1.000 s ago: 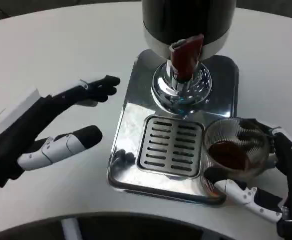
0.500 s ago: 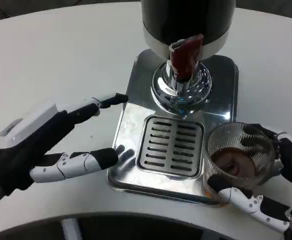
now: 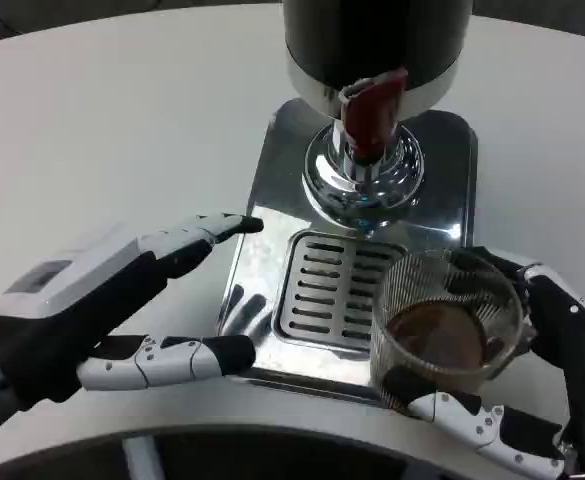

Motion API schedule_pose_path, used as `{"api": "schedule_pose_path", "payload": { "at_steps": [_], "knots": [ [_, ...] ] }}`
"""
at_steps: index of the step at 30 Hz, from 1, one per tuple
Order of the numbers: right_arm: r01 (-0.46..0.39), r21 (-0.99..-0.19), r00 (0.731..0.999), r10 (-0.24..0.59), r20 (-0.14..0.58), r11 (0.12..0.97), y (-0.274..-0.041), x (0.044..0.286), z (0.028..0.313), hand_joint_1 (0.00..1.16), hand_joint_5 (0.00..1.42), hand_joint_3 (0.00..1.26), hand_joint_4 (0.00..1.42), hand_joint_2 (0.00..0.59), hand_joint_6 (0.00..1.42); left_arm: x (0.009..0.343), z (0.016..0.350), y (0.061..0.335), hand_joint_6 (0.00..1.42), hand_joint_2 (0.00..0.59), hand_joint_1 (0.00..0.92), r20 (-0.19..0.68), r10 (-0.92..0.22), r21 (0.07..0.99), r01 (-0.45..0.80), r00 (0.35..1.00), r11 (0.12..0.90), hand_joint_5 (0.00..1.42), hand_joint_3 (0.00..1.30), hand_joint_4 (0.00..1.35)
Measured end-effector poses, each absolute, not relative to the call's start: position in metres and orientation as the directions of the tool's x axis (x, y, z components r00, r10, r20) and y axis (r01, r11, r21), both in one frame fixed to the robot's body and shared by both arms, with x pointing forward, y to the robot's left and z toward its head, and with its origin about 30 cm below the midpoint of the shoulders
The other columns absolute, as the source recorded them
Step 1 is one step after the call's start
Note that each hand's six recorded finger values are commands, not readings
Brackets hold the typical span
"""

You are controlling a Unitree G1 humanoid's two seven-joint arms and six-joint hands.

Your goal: Grasp the cup under the faucet to collect the drink, then remove the cup.

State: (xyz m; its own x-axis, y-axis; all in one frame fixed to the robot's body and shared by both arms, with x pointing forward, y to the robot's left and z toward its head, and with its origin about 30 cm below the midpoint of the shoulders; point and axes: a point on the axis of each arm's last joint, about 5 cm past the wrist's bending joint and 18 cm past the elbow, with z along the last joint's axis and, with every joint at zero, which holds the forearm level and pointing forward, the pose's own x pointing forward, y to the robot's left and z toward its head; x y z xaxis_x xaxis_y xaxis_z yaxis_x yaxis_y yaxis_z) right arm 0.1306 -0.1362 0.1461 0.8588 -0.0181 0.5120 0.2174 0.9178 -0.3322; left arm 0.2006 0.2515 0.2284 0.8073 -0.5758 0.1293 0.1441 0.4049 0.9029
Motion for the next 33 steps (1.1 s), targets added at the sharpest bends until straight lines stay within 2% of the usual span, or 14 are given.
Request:
{"api": "schedule_pose_path", "payload": {
  "at_steps": [23, 29, 33],
  "knots": [
    [0.096, -0.332, 0.831, 0.109, 0.546, 0.938, -0.115, 0.122, 0.159, 0.86, 1.2, 0.87, 0.98, 0.169, 0.97, 0.19, 0.229, 0.244, 0.09, 0.092, 0.0, 0.12, -0.602, 0.917, 0.145, 0.789, 0.372, 0.0, 0.06, 0.0],
    [0.076, -0.336, 0.829, 0.128, 0.544, 0.939, -0.113, 0.121, 0.16, 0.86, 1.2, 0.87, 0.98, 0.169, 0.98, 0.185, 0.23, 0.242, 0.08, 0.09, 0.0, 0.099, -0.61, 0.927, 0.149, 0.786, 0.343, 0.0, 0.02, 0.0],
    [0.059, -0.352, 0.829, 0.151, 0.539, 0.934, -0.115, 0.119, 0.162, 0.86, 1.21, 0.88, 0.99, 0.169, 0.99, 0.178, 0.233, 0.243, 0.07, 0.09, 0.0, 0.065, -0.601, 0.946, 0.142, 0.797, 0.291, 0.0, 0.01, 0.0]
  ]
}}
